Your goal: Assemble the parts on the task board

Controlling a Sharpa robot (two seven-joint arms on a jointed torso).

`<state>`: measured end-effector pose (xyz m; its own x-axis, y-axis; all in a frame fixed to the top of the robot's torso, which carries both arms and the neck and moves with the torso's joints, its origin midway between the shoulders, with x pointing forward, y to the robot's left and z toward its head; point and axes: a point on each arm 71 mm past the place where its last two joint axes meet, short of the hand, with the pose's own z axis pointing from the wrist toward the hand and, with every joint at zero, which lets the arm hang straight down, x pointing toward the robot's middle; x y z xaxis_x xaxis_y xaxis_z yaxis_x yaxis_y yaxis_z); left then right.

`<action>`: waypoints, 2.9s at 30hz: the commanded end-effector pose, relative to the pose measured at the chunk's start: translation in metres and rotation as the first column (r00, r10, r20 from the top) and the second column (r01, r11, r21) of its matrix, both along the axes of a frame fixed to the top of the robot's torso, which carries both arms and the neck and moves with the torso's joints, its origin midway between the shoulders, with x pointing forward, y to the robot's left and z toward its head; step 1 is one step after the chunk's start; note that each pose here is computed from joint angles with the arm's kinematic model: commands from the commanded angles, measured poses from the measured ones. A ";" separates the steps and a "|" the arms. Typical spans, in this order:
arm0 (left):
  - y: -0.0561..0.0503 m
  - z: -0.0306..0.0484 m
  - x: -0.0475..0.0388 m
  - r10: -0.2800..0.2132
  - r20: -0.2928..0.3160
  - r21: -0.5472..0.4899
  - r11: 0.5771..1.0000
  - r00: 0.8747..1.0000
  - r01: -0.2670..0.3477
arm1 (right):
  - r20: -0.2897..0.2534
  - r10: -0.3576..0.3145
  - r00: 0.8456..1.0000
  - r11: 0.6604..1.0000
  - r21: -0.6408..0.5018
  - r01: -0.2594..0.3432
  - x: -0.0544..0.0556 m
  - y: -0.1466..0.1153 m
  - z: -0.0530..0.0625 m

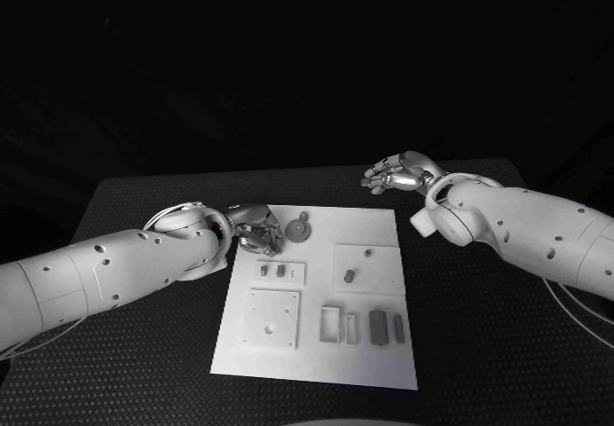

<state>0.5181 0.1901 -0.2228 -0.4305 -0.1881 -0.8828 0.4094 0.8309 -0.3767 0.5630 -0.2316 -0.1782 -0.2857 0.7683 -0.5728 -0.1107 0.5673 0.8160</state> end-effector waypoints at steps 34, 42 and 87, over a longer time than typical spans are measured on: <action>-0.003 -0.0085 -0.0051 -0.010 -0.044 0.055 0.998 0.999 0.013 | -0.004 0.015 1.000 1.000 0.003 -0.015 0.000 0.001 0.000; -0.002 -0.0072 -0.0050 -0.001 -0.032 0.049 0.999 0.999 0.003 | -0.005 0.015 1.000 1.000 0.002 -0.015 0.000 0.001 0.000; 0.061 0.0425 0.0235 0.291 -0.132 -0.548 0.775 0.948 -0.314 | 0.066 0.283 0.957 0.853 -0.474 -0.220 -0.045 -0.003 -0.020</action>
